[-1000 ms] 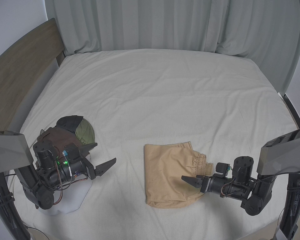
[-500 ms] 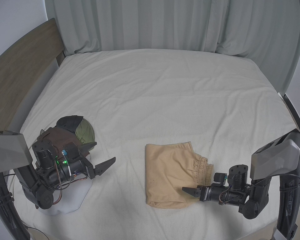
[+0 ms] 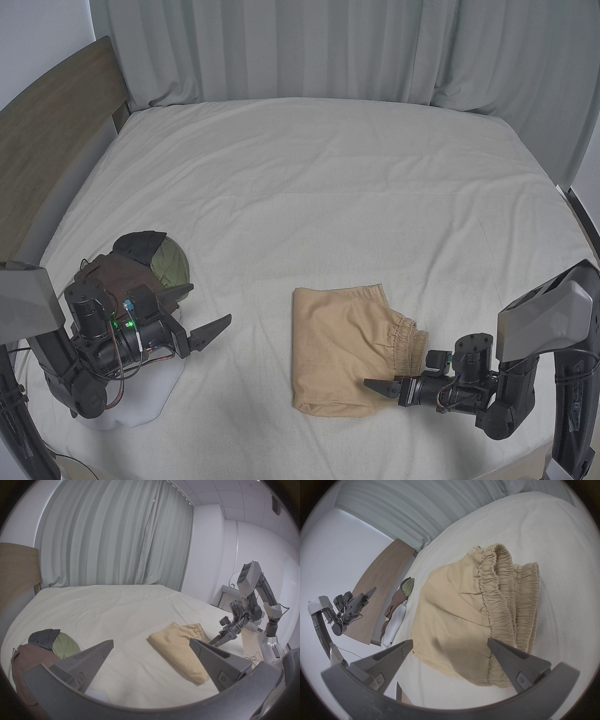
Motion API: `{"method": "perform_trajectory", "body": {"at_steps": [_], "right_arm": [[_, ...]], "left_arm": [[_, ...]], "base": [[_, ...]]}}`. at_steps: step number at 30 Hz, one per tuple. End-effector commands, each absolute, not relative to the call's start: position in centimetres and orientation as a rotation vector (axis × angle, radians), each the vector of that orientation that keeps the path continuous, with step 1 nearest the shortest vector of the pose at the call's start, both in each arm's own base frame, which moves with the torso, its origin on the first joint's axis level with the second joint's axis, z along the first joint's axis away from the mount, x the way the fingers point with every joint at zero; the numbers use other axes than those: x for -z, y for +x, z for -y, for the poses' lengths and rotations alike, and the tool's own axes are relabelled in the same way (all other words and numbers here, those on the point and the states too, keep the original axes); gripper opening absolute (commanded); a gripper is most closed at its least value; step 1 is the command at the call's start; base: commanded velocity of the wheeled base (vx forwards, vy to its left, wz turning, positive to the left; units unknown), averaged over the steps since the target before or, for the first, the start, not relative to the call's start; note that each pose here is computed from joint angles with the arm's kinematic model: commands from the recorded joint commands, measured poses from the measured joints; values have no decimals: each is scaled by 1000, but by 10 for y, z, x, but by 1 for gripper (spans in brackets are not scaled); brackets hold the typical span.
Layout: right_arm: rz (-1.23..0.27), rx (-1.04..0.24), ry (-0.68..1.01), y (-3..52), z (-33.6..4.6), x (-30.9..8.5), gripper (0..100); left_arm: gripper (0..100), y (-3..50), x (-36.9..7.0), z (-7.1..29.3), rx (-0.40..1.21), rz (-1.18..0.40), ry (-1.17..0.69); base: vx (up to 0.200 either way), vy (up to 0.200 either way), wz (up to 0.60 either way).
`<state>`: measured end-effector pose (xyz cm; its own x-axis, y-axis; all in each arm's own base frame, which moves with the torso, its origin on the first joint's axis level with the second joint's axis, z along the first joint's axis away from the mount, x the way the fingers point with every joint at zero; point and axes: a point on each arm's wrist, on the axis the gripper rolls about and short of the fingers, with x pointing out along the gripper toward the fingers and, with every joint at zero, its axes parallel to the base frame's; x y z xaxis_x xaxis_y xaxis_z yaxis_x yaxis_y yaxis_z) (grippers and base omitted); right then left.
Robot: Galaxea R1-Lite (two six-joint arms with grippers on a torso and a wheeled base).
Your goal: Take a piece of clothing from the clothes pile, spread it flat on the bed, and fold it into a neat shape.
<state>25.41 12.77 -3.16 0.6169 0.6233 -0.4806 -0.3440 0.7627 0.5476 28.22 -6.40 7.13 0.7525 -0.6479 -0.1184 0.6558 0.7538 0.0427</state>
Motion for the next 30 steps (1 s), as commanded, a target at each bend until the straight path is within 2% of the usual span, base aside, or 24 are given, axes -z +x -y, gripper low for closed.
{"method": "perform_trajectory", "body": {"at_steps": [1, 5, 11, 17, 24, 30], "right_arm": [[-663, -589, 435, 258, -129, 21, 100], [-570, -613, 451, 267, -133, 1, 100], [-425, -544, 469, 296, -133, -13, 100], [-421, -519, 479, 302, -130, -10, 100], [-452, -436, 465, 314, -132, 21, 100], [-458, -421, 466, 317, -128, 25, 100]], "left_arm": [[100, 282, -71, 64, 713, -98, 84], [100, 282, -71, 64, 713, -98, 84], [100, 282, -71, 64, 713, -98, 84], [100, 282, -72, 64, 713, -95, 84], [100, 282, -73, 64, 713, -90, 85], [100, 282, -75, 64, 714, -82, 88]], "base": [[0, 0, 0], [0, 0, 0], [0, 0, 0], [0, 0, 0], [0, 0, 0], [0, 0, 0]]}}
